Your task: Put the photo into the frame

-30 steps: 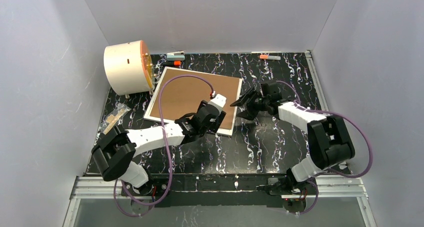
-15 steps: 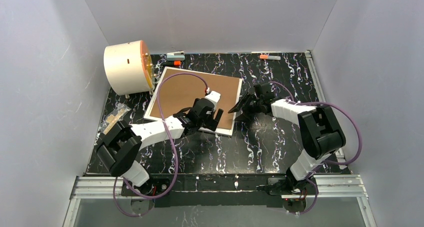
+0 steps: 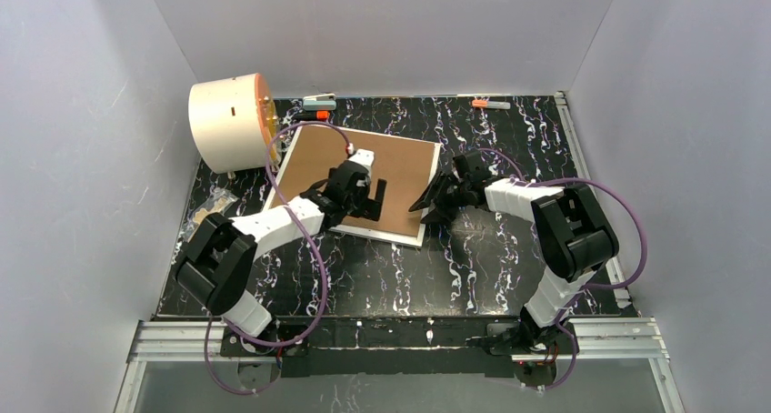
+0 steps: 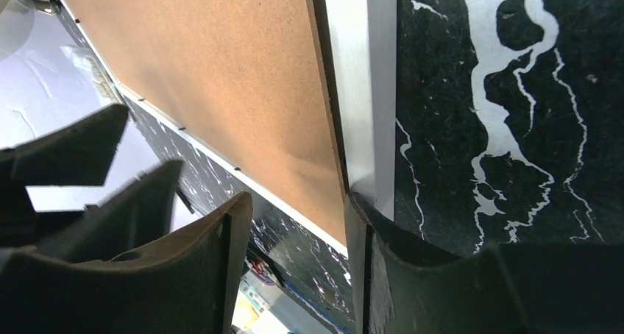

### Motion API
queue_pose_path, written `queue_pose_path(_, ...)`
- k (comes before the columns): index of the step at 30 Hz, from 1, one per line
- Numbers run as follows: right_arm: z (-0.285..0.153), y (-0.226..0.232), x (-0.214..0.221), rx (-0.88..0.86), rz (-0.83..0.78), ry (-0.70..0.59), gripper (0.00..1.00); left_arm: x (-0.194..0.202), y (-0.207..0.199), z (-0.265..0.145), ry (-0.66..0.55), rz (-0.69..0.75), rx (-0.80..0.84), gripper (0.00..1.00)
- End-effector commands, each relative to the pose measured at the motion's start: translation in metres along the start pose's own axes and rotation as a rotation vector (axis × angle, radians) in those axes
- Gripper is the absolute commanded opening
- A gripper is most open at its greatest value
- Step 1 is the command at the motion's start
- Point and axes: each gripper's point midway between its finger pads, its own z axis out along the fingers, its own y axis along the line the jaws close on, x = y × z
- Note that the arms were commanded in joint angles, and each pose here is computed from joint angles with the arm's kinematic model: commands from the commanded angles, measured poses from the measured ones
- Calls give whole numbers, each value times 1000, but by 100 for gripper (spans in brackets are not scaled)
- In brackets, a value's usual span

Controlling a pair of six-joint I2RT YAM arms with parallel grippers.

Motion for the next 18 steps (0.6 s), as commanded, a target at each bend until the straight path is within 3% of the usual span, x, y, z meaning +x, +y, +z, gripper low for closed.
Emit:
queue_pose_path(1,7,14,-2,-43,-54,-2,57,-26,53,-12,-35,-88,-131,97)
queue_pose_path(9,10,6,1,-32,-44,10,57,-17,160,-9,2,-185,-375,98)
queue_pose_path(18,11,-5,7,-3,-59,27,57,9,219,-13,2,-189,-508,98)
